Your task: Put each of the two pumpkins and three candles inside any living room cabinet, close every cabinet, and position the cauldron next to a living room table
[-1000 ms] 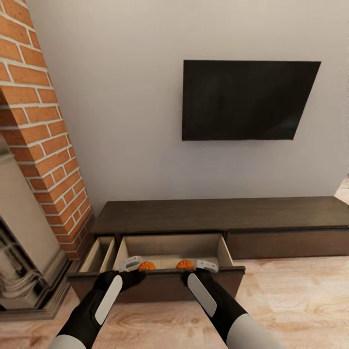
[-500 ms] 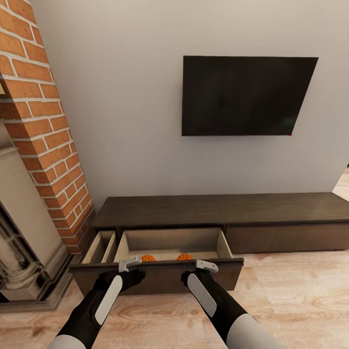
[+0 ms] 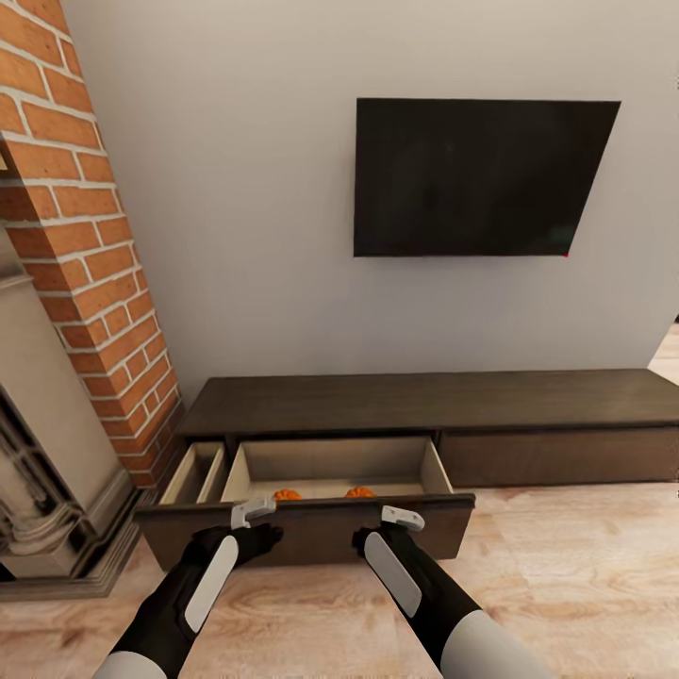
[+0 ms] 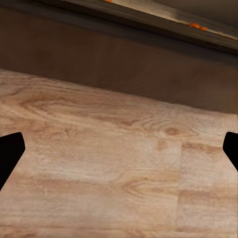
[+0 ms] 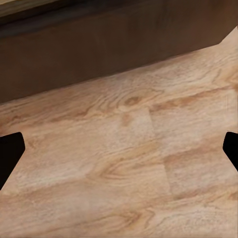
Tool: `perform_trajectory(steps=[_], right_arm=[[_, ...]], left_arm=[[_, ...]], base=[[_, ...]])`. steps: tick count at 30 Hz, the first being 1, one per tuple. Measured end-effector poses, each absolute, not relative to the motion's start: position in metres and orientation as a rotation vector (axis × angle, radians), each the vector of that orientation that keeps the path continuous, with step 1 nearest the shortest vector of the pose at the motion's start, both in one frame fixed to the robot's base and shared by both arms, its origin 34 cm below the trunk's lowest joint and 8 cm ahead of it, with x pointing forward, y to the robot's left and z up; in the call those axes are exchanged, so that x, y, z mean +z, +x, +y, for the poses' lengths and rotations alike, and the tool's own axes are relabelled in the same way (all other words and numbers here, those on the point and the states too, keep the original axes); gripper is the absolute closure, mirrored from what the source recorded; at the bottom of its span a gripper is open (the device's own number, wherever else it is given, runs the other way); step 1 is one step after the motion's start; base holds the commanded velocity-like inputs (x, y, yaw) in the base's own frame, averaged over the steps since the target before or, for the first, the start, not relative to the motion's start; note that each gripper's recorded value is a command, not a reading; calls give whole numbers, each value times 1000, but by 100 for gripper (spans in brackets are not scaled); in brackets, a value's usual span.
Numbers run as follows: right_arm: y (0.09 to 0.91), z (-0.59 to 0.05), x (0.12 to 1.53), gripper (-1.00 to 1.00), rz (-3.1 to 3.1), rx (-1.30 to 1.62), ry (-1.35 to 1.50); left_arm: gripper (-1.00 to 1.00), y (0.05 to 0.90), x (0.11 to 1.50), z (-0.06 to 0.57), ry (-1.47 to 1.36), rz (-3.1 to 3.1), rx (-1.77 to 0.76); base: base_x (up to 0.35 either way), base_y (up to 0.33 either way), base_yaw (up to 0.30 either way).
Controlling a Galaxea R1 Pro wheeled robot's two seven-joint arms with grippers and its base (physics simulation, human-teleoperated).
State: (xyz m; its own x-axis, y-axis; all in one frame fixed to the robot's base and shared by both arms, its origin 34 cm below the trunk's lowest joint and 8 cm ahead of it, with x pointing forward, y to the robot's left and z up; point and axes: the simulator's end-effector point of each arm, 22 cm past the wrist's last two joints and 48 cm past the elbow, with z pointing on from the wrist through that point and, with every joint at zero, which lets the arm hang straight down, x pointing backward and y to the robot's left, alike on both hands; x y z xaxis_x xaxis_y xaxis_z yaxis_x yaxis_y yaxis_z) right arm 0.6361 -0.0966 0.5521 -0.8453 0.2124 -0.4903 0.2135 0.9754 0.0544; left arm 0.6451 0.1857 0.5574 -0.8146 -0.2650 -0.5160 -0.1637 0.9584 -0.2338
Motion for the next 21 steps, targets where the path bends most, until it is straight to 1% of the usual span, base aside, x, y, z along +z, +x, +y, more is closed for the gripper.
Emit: perform_trajectory(steps=[2,5,21], right_arm=[[635,-97,548,-100,2608,-3,301],[634,-97,542,-100,2608,-3,301],[626,-99,504,-100,2615,-18,291]], left_arm=[[-100,645,553,186,-303,2539,-240],[-100,644,547,186,-304,2538,-237],[-100,641,516,184,-295,2516,-228]], base=[[-215,0,0],[-89,0,0],[-6,0,0]])
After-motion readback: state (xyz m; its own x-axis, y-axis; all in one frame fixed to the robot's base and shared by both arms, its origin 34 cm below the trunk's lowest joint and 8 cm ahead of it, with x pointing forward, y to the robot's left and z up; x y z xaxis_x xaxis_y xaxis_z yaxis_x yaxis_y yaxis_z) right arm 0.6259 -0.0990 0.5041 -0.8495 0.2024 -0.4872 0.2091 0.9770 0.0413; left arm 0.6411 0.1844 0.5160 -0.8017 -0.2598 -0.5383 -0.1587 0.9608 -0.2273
